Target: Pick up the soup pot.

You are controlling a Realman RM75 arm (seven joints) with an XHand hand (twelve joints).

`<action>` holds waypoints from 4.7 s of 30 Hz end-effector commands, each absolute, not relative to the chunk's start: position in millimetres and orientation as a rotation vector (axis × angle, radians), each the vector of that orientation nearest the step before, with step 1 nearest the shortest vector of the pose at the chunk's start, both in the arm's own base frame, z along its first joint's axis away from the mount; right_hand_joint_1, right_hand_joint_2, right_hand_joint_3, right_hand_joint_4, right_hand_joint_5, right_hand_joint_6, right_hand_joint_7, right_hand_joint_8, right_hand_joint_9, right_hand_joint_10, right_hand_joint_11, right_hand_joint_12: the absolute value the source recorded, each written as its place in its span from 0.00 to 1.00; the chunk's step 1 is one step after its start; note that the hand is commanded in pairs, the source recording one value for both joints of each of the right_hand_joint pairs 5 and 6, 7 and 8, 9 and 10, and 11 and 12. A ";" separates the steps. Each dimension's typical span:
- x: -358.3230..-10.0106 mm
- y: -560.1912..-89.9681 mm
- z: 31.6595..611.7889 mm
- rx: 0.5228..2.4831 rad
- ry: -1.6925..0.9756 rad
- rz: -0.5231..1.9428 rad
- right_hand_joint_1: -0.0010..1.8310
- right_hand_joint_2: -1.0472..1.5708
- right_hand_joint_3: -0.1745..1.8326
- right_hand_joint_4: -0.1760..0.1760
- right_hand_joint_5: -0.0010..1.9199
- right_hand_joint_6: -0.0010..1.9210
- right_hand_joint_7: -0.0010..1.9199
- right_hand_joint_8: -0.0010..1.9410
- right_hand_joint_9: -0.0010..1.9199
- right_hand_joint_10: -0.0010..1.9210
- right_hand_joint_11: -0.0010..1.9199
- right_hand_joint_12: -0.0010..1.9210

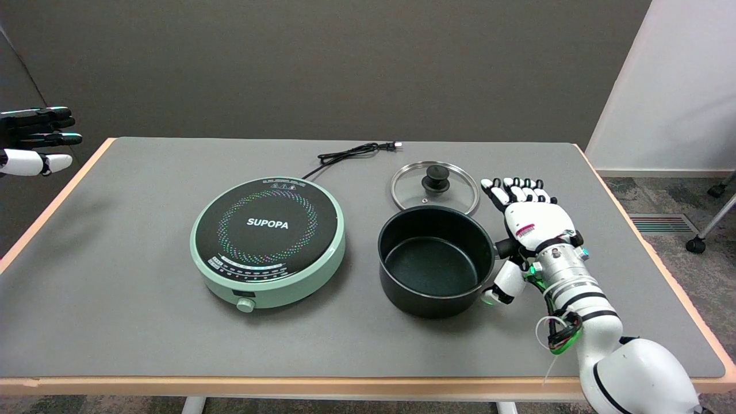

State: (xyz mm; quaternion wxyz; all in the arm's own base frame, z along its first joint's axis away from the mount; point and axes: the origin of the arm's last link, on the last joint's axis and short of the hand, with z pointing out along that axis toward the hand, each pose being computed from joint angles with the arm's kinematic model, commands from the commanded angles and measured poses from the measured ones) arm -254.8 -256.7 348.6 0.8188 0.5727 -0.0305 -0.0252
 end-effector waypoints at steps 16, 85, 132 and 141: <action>-268.8 -248.3 351.6 1.183 -0.157 -0.042 0.61 0.21 0.59 1.00 0.03 0.03 0.03 0.03 0.03 0.03 0.03 0.03; -271.3 -253.7 362.0 1.162 -0.262 0.022 0.63 0.47 0.52 0.46 0.61 0.61 0.61 0.60 0.61 0.61 0.61 0.61; -186.1 -298.8 366.5 1.434 0.034 0.225 0.57 0.85 0.36 0.35 0.95 0.95 0.95 0.94 0.95 0.95 0.95 0.95; -151.6 -315.3 361.2 1.531 0.175 0.262 0.59 0.83 0.35 0.36 0.95 0.95 0.95 0.94 0.95 0.95 0.95 0.95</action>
